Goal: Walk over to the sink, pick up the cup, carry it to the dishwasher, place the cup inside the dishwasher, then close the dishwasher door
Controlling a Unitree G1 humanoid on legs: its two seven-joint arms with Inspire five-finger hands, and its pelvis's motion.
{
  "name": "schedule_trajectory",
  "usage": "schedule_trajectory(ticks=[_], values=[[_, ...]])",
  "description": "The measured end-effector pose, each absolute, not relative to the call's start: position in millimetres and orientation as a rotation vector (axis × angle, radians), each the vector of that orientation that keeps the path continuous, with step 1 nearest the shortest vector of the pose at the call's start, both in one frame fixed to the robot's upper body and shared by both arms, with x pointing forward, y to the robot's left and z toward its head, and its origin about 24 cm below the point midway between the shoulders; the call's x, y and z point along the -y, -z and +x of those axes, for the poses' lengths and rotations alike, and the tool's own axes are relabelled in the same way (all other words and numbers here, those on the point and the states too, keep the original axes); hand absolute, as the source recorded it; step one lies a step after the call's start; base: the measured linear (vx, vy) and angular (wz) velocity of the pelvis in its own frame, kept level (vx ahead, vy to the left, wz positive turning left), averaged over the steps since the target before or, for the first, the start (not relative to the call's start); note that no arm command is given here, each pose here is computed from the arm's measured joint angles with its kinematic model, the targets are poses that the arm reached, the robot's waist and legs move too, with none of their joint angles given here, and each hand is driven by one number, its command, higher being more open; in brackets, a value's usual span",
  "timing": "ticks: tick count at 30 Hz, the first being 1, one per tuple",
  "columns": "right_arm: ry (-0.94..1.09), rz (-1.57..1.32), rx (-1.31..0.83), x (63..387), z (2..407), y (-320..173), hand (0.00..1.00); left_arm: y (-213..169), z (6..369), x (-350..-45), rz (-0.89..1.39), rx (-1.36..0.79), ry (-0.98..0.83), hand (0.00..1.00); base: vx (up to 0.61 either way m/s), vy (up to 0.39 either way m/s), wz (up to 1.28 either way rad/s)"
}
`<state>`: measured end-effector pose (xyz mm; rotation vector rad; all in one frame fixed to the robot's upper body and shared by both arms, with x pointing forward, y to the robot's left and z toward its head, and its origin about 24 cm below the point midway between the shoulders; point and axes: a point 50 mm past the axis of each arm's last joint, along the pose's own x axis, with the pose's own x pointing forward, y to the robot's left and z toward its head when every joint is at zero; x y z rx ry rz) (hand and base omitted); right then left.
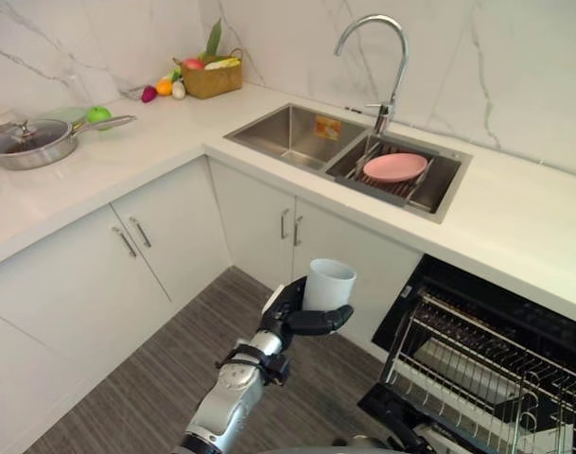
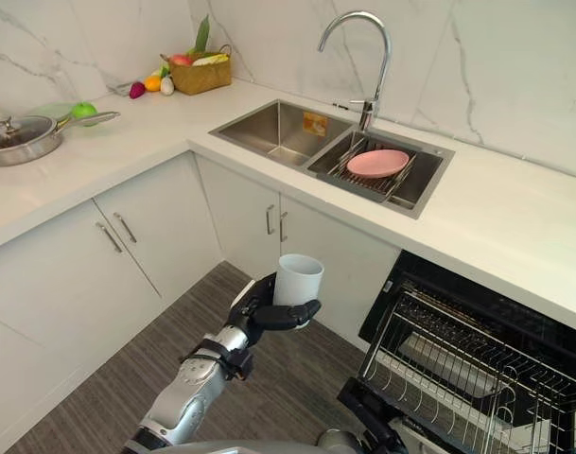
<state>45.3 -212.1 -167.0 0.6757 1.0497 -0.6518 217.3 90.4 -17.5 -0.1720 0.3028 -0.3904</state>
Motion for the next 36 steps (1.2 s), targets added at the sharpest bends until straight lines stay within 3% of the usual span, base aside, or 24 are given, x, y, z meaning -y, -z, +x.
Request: schedule_trajectory(ticks=[10, 18, 25, 32, 36], values=[[0.742, 0.592, -0.949, 235, 41, 157, 1.0, -10, 235, -112, -0.185, -0.157, 0.278, 0.0, 0.14, 0.047, -1.18], [0.777, 0.533, -0.922, 234, 29, 152, 1.0, -29, 245, -139, -0.181, -0.041, 0.134, 0.0, 0.12, 0.15, -0.88], [0.794, 0.547, -0.841, 233, 37, 144, 1.0, -52, 257, -102, -0.176, 0.053, 0.299, 0.0, 0.09, -0.02, -0.41], [0.607, 0.567, -0.492, 236, 104, 96, 1.0, -71, 269, -91, -0.16, 0.122, 0.362, 0.0, 0.08, 0.003, -0.96], [0.412, 0.551, -0.352, 225, 149, 70, 1.0, -63, 265, -121, -0.177, 0.071, 0.215, 0.0, 0.08, -0.105, -1.13]])
